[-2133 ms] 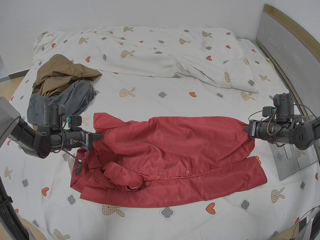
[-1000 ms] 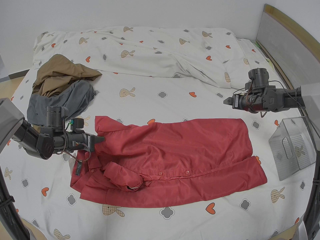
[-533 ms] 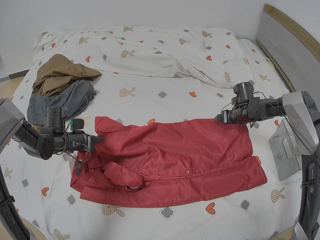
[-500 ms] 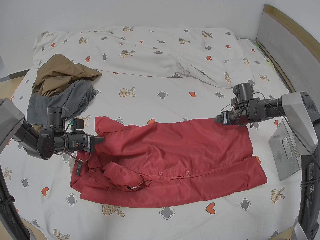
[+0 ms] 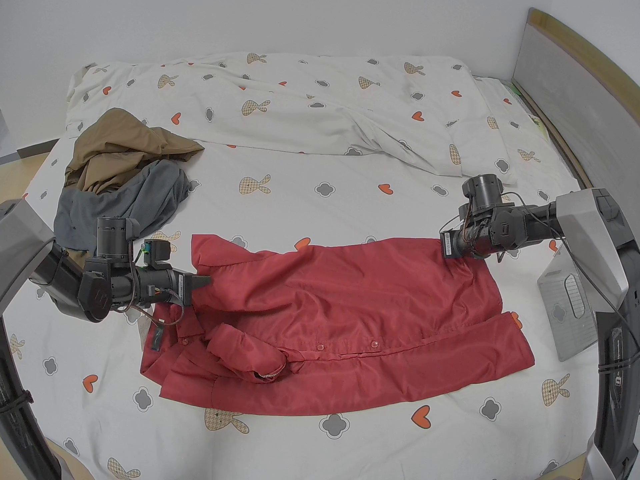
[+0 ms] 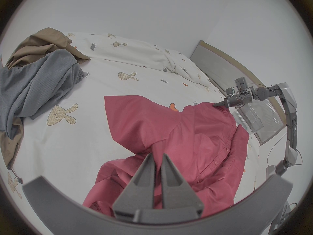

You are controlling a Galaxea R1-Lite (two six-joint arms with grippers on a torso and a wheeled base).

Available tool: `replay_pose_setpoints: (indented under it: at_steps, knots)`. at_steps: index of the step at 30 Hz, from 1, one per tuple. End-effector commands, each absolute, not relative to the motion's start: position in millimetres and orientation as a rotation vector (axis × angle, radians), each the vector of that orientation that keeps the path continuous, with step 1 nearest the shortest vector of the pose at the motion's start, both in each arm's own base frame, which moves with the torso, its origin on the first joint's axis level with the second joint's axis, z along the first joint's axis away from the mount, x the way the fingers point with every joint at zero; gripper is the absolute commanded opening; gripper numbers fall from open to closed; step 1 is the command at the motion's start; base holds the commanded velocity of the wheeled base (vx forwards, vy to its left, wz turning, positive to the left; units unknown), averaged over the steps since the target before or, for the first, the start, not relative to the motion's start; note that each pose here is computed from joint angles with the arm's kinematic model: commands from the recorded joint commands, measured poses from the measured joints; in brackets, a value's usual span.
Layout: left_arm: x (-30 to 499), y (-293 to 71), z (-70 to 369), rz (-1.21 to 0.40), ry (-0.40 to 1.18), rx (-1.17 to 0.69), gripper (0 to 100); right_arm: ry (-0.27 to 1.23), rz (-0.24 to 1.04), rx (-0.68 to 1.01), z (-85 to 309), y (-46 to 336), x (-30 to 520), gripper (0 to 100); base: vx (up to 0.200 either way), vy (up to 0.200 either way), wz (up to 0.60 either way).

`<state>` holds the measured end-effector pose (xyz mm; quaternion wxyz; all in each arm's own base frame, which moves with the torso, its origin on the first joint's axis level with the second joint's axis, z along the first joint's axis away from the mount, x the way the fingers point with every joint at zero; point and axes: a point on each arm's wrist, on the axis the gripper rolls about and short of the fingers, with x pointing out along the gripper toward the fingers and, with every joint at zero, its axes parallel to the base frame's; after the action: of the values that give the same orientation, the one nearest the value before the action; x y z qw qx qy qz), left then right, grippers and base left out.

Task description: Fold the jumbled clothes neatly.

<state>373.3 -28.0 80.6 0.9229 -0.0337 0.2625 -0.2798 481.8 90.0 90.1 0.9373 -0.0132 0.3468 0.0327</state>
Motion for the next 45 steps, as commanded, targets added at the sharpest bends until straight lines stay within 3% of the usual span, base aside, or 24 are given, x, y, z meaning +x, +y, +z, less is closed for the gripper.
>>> replay_pose_setpoints:
  at_steps: [1,12,23,30,35,45]
  knots:
    - [374,-28,81,-0.572,0.539,-0.071,0,0.687,0.073,-0.024,105,92,476,0,0.0,0.0,0.0]
    - [369,-27,103,-0.555,0.498,-0.116,0,0.619,0.099,-0.011,162,91,433,0,0.0,0.0,0.0]
    - [334,-22,129,-0.541,0.472,-0.133,0,0.673,0.112,-0.023,180,82,363,0,0.0,0.0,0.0]
    - [317,-18,113,-0.53,0.534,-0.144,0,0.687,0.116,-0.019,173,74,334,0,0.0,0.0,0.0]
    - [305,-19,91,-0.531,0.623,-0.161,0,0.659,0.124,-0.012,148,72,316,0,0.0,0.0,0.0]
    - [293,-17,62,-0.53,0.73,-0.154,0,0.754,0.098,0.055,119,66,302,0,0.0,0.0,0.0]
